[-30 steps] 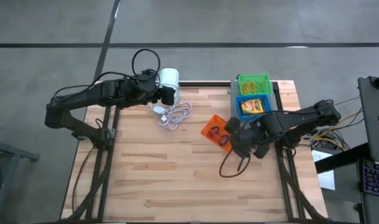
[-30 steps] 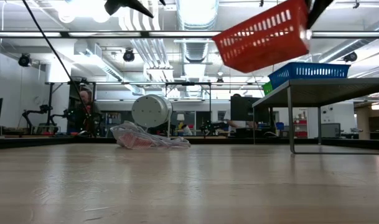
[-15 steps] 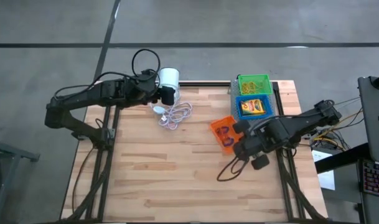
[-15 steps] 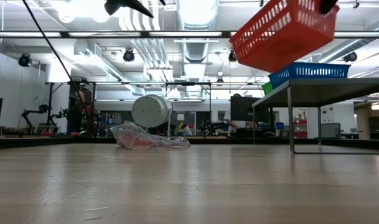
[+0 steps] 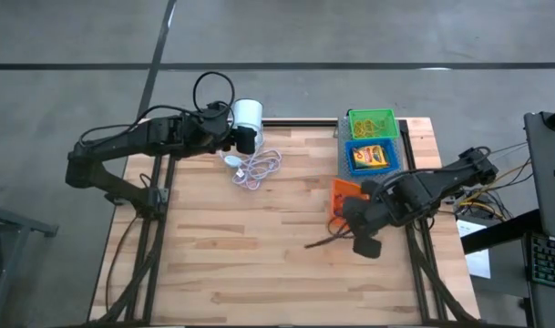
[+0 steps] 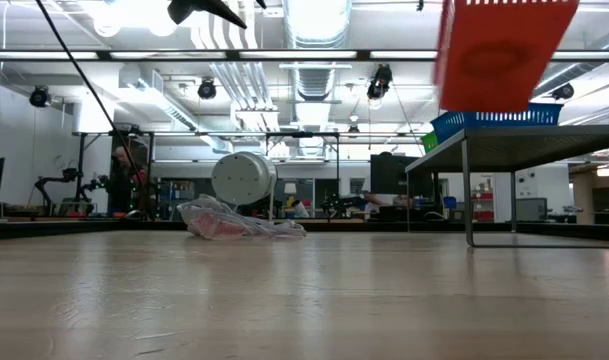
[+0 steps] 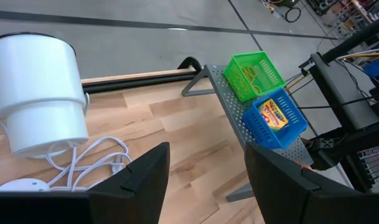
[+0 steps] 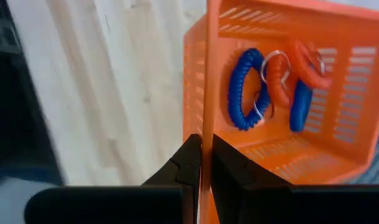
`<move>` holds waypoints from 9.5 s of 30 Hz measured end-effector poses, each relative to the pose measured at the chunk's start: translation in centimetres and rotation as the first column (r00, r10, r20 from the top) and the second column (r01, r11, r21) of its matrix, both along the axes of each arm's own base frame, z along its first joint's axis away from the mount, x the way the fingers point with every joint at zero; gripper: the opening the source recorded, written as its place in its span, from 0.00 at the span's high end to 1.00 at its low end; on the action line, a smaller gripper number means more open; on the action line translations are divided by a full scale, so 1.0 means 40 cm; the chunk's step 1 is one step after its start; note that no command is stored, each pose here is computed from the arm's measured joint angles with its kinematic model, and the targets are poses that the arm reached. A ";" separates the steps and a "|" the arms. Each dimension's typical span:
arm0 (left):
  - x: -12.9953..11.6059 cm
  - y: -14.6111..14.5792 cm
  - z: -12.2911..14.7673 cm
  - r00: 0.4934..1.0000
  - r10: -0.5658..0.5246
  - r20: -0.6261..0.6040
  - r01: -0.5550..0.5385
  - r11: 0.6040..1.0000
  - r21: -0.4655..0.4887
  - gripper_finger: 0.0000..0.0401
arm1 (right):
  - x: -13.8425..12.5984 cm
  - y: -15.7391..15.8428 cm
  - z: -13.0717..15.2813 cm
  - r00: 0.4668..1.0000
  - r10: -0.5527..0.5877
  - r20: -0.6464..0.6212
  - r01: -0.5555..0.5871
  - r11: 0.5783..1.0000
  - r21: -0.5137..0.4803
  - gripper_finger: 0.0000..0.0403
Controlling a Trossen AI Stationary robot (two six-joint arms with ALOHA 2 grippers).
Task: Pick & Place Office Desk Supplies
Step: Put the orange bin filled with spring keychains on the shelf, then return to Home Position
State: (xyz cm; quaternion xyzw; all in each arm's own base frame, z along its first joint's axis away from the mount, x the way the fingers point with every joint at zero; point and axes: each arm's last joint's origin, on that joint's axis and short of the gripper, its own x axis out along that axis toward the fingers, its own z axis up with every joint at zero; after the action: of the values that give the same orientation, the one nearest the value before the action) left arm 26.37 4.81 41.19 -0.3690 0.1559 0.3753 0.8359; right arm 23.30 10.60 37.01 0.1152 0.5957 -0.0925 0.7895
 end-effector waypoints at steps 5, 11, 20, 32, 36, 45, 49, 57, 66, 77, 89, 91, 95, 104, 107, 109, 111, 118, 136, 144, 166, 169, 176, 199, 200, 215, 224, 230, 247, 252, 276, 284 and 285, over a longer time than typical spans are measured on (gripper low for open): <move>0.000 0.000 0.000 1.000 0.003 0.000 -0.003 1.000 0.002 0.47 | -0.003 0.003 -0.001 0.982 -0.183 -0.043 0.186 0.978 0.094 0.95; -0.001 0.003 0.001 0.999 0.034 -0.002 -0.034 0.999 0.024 0.47 | -0.007 0.007 -0.010 0.916 -0.375 -0.141 0.396 0.900 0.182 0.95; 0.000 0.006 0.006 0.998 0.060 -0.003 -0.059 0.995 0.083 0.47 | -0.026 0.002 -0.008 0.772 -0.579 -0.264 0.627 0.761 0.165 0.95; 0.007 0.007 0.017 1.000 0.020 0.000 -0.020 0.988 0.152 0.47 | -0.014 -0.013 -0.012 0.721 -0.602 -0.345 0.682 0.705 0.195 0.95; 0.007 0.007 0.017 1.000 0.020 0.000 -0.019 0.988 0.153 0.47 | -0.012 -0.022 -0.009 0.730 -0.601 -0.325 0.674 0.713 0.194 0.95; 0.007 0.007 0.017 1.000 0.000 -0.026 0.005 0.983 0.182 0.47 | -0.007 -0.063 -0.001 0.757 -0.581 -0.300 0.646 0.733 0.212 0.95; 0.007 0.007 0.017 1.000 -0.001 -0.028 0.007 0.983 0.183 0.47 | -0.021 -0.075 0.014 0.756 -0.591 -0.283 0.651 0.722 0.232 0.97; 0.007 0.007 0.017 1.000 -0.001 -0.028 0.006 0.983 0.183 0.47 | -0.050 -0.092 0.012 0.750 -0.617 -0.240 0.660 0.721 0.211 0.97; 0.007 0.007 0.018 1.000 -0.001 -0.023 0.006 0.983 0.183 0.47 | -0.058 -0.119 0.019 0.791 -0.578 -0.200 0.611 0.762 0.213 0.97; 0.007 0.008 0.018 1.000 -0.001 -0.023 0.005 0.983 0.183 0.47 | -0.052 -0.154 -0.026 0.713 -0.659 -0.242 0.698 0.699 0.153 0.97; 0.007 0.007 0.018 1.000 -0.001 -0.022 0.005 0.983 0.182 0.47 | -0.052 -0.168 -0.070 0.519 -0.831 -0.202 0.852 0.520 0.051 0.97; 0.007 0.007 0.018 1.000 -0.001 -0.022 0.005 0.983 0.182 0.47 | -0.050 -0.173 -0.067 0.501 -0.850 -0.164 0.864 0.501 0.044 0.97; 0.007 0.007 0.018 1.000 -0.001 -0.022 0.005 0.983 0.182 0.47 | -0.048 -0.181 -0.069 0.477 -0.865 -0.157 0.878 0.477 0.041 0.97; 0.007 0.007 0.018 1.000 -0.001 -0.022 0.005 0.983 0.182 0.47 | 0.008 -0.195 -0.119 0.462 -0.856 -0.232 0.877 0.480 -0.025 0.97; 0.007 0.007 0.018 1.000 -0.001 -0.022 0.005 0.983 0.182 0.47 | 0.030 -0.204 -0.140 0.447 -0.860 -0.247 0.878 0.474 -0.061 0.97; 0.007 0.007 0.018 1.000 -0.001 -0.022 0.005 0.983 0.182 0.47 | 0.038 -0.209 -0.148 0.448 -0.856 -0.258 0.873 0.481 -0.078 0.97; 0.007 0.007 0.018 1.000 -0.001 -0.022 0.005 0.983 0.182 0.47 | 0.044 -0.213 -0.153 0.442 -0.858 -0.262 0.875 0.476 -0.085 0.97; 0.007 0.007 0.018 1.000 -0.002 -0.023 0.006 0.983 0.183 0.47 | 0.051 -0.235 -0.131 0.440 -0.879 -0.185 0.886 0.458 -0.068 0.97; 0.007 0.007 0.018 1.000 -0.002 -0.023 0.006 0.983 0.183 0.47 | 0.068 -0.263 -0.098 0.427 -0.892 -0.148 0.900 0.435 -0.024 0.97; 0.007 0.007 0.018 1.000 -0.002 -0.023 0.006 0.983 0.182 0.47 | 0.088 -0.262 -0.134 0.404 -0.897 -0.178 0.902 0.423 -0.084 0.97; 0.007 0.007 0.018 1.000 -0.001 -0.023 0.006 0.983 0.182 0.47 | 0.088 -0.262 -0.134 0.426 -0.888 -0.175 0.891 0.445 -0.088 0.97; 0.007 0.007 0.018 1.000 -0.001 -0.023 0.006 0.983 0.182 0.47 | 0.088 -0.262 -0.134 0.426 -0.888 -0.173 0.891 0.445 -0.089 0.97; 0.007 0.007 0.018 1.000 -0.002 -0.023 0.006 0.983 0.182 0.47 | 0.088 -0.262 -0.134 0.425 -0.888 -0.173 0.891 0.444 -0.089 0.97; 0.007 0.007 0.018 1.000 -0.002 -0.023 0.006 0.983 0.181 0.47 | 0.097 -0.264 -0.134 0.466 -0.874 -0.135 0.876 0.478 -0.070 0.89; 0.007 0.007 0.018 1.000 -0.001 -0.023 0.006 0.983 0.182 0.47 | 0.097 -0.264 -0.134 0.466 -0.874 -0.135 0.876 0.477 -0.070 0.88; 0.007 0.007 0.018 1.000 -0.002 -0.023 0.006 0.983 0.182 0.47 | 0.097 -0.264 -0.134 0.465 -0.875 -0.138 0.876 0.477 -0.073 0.73; 0.007 0.007 0.018 1.000 -0.002 -0.023 0.006 0.983 0.182 0.47 | 0.098 -0.264 -0.134 0.465 -0.874 -0.138 0.877 0.476 -0.065 0.69; 0.007 0.007 0.018 1.000 -0.002 -0.023 0.006 0.983 0.182 0.47 | 0.098 -0.264 -0.134 0.465 -0.874 -0.138 0.876 0.477 -0.065 0.67; 0.007 0.007 0.018 1.000 -0.002 -0.024 0.006 0.983 0.182 0.47 | 0.079 -0.232 -0.024 0.559 -0.829 0.028 0.829 0.558 -0.022 0.68; 0.007 0.007 0.018 1.000 -0.002 -0.023 0.006 0.983 0.182 0.47 | 0.072 -0.165 0.031 0.673 -0.694 0.256 0.733 0.673 -0.101 0.68; 0.007 0.007 0.018 1.000 -0.001 -0.023 0.006 0.983 0.182 0.47 | 0.000 0.131 -0.042 0.775 -0.015 0.631 0.427 0.749 -0.507 0.65; 0.007 0.007 0.018 1.000 -0.001 -0.023 0.005 0.983 0.181 0.47 | -0.005 0.182 -0.084 0.769 0.107 0.630 0.341 0.765 -0.546 0.64; 0.007 0.007 0.018 1.000 -0.001 -0.023 0.005 0.983 0.181 0.47 | -0.011 0.182 -0.090 0.769 0.112 0.629 0.336 0.766 -0.547 0.64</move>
State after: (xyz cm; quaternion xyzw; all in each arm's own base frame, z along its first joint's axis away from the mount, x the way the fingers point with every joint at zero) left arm 26.63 5.09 41.92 -0.2868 0.1312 0.3907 0.8648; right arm 22.88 17.87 33.40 -0.0949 0.2216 -0.2933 0.9251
